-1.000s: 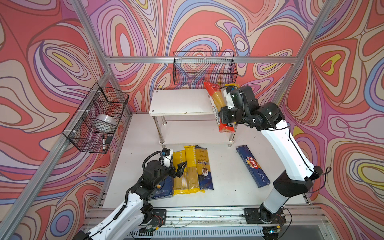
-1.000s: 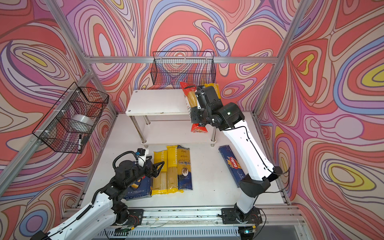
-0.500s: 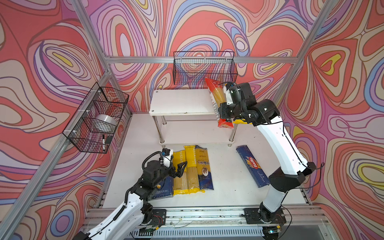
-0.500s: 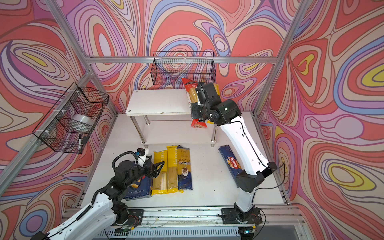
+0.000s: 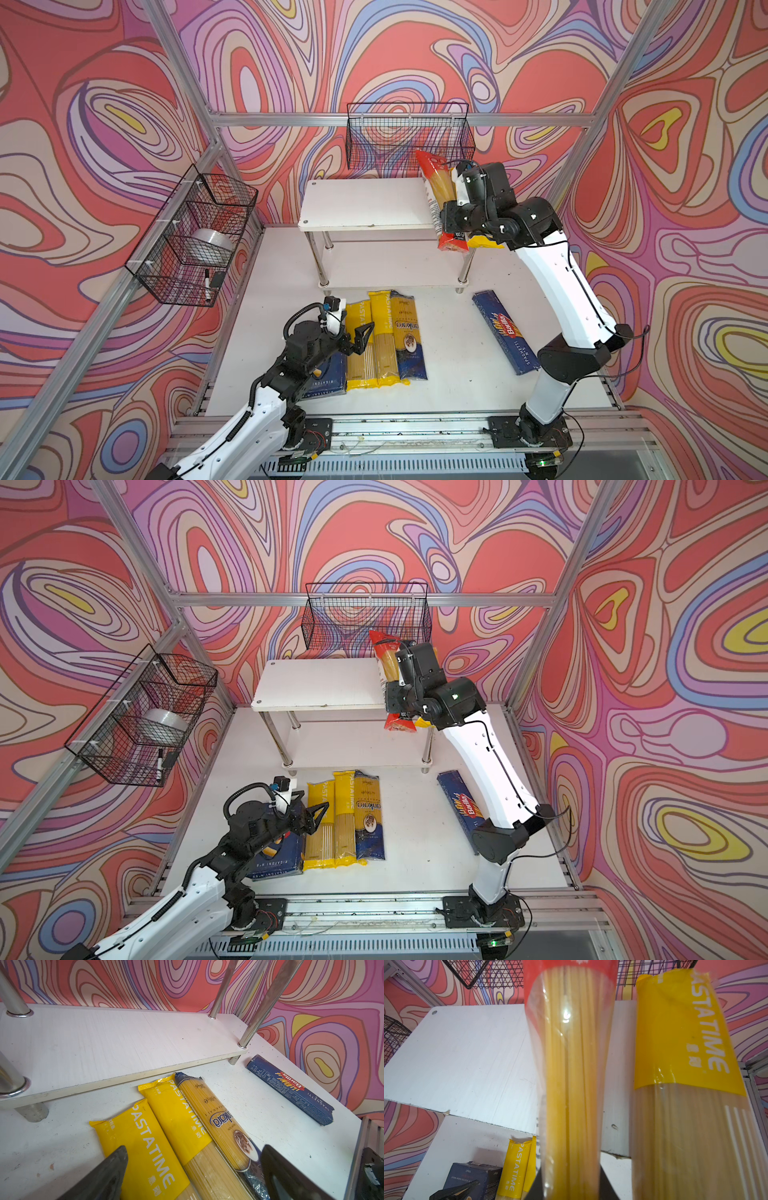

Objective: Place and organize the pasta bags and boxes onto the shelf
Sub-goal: 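Lower the red spaghetti bag upright beside the yellow bag on the shelf, then open the right gripper and pull it back from the red bag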

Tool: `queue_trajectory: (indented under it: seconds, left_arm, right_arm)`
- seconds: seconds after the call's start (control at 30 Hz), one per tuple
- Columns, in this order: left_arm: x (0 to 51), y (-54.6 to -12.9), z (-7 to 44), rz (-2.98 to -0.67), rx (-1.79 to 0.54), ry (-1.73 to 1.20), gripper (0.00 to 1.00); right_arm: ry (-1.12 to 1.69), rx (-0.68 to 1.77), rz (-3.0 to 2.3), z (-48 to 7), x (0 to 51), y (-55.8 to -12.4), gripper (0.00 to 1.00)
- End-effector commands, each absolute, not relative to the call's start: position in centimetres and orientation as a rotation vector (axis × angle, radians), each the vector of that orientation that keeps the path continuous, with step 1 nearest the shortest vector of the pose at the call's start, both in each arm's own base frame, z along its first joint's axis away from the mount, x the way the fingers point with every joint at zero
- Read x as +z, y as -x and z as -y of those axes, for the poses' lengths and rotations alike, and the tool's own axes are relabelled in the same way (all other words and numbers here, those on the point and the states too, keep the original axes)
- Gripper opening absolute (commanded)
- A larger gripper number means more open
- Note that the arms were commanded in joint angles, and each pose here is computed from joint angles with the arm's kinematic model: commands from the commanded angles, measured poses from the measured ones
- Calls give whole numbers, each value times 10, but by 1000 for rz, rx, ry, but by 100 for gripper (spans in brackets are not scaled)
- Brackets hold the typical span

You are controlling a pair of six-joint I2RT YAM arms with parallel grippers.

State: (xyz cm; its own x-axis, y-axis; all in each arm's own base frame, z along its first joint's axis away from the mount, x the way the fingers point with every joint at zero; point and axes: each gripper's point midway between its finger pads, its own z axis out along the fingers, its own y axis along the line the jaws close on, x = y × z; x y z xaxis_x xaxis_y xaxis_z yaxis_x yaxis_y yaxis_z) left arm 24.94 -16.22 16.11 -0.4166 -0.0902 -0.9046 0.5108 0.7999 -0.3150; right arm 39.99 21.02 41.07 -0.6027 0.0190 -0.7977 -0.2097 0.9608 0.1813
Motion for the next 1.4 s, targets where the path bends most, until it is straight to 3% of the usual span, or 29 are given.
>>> queue_trajectory:
  seconds: [0.0, 0.27, 0.5, 0.9, 1.07, 1.37]
  left_arm:
    - [163, -249, 160, -1873, -671, -322, 100]
    - [164, -248, 160, -1870, -673, -324, 100]
    - [164, -248, 160, -1867, -674, -325, 100]
    - [164, -248, 160, -1868, -672, -326, 100]
    - [163, -248, 160, -1869, -670, -326, 100]
    - [163, -249, 159, -1869, -666, -327, 100]
  right_arm:
    - [63, 376, -1992, -204, 466, -413, 5]
    - [34, 372, -2013, -197, 454, -421, 8]
    - [22, 381, -2031, -198, 445, -426, 24]
    - [-5, 410, -1993, -196, 455, -425, 35]
    - [-13, 415, -1981, -195, 459, -425, 47]
    - [115, 515, -1976, -193, 486, -377, 50]
